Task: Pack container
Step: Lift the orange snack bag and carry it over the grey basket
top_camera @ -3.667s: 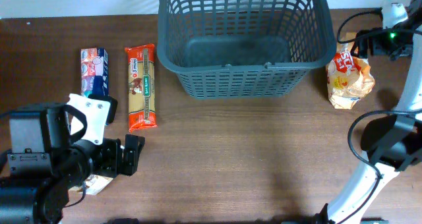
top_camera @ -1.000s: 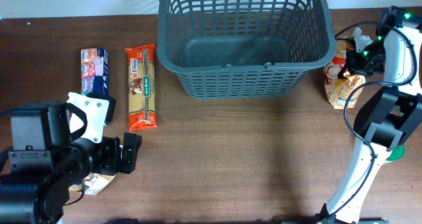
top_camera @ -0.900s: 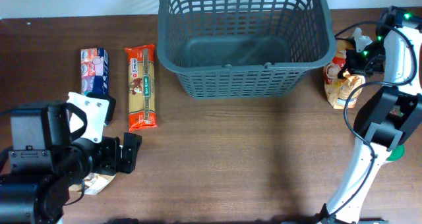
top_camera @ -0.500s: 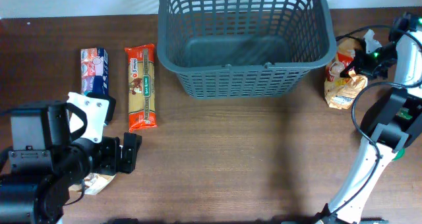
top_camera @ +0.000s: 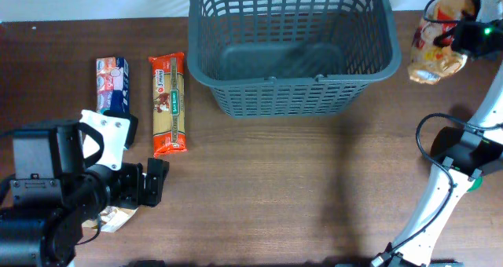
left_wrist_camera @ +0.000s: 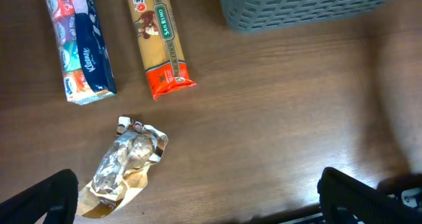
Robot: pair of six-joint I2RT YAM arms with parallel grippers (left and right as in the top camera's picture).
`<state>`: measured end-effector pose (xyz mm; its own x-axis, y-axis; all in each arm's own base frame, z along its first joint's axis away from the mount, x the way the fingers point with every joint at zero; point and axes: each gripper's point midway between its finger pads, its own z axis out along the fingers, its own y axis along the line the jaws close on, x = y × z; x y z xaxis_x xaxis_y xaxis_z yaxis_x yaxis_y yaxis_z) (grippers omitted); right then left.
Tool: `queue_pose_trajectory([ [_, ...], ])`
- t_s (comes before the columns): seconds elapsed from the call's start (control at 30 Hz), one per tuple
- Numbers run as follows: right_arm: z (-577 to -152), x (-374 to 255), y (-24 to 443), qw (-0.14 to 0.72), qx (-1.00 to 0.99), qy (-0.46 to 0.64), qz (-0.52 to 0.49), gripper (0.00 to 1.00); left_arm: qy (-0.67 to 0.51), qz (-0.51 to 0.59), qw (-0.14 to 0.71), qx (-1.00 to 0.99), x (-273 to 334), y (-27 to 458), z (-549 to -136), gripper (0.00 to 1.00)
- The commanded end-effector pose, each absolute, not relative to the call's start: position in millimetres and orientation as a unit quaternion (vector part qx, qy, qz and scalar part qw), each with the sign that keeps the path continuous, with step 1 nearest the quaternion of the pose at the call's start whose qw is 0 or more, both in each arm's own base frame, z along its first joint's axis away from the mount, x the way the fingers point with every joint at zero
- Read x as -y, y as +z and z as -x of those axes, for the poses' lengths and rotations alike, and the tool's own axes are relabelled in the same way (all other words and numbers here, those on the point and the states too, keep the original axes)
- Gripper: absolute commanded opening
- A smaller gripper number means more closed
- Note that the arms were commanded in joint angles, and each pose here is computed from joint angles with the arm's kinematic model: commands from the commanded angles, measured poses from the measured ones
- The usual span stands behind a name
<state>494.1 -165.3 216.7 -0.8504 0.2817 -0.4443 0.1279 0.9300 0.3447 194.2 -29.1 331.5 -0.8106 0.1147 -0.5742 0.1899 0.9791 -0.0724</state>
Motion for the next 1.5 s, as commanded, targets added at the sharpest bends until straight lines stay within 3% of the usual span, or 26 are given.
queue_pose_trajectory([
  [0.0,-481,140,305,0.345,-0.918,0.179,-0.079,0.04,-0.060,-0.073,0.305,-0.948,27,336,-196,0.99],
  [0.2,-447,123,390,0.430,-0.890,0.145,-0.050,0.04,-0.060,-0.073,0.305,-0.948,27,336,-196,0.99],
  [0.43,-378,82,505,0.553,-0.826,0.110,-0.009,0.04,-0.060,-0.073,0.304,-0.948,27,336,-196,0.99],
  [0.7,-334,0,557,0.603,-0.778,0.151,0.085,0.04,-0.060,-0.073,0.304,-0.948,27,336,-196,0.99],
  [0.93,-356,-72,537,0.566,-0.789,0.186,0.151,0.04,-0.060,-0.073,0.299,-0.950,27,335,-193,0.99],
  [1.13,-422,-75,479,0.518,-0.843,0.099,0.111,0.04,-0.062,-0.071,0.283,-0.955,27,330,-186,0.99],
  [1.47,-487,-85,384,0.417,-0.898,0.110,0.084,0.04,-0.062,-0.071,0.274,-0.957,27,328,-182,0.99],
])
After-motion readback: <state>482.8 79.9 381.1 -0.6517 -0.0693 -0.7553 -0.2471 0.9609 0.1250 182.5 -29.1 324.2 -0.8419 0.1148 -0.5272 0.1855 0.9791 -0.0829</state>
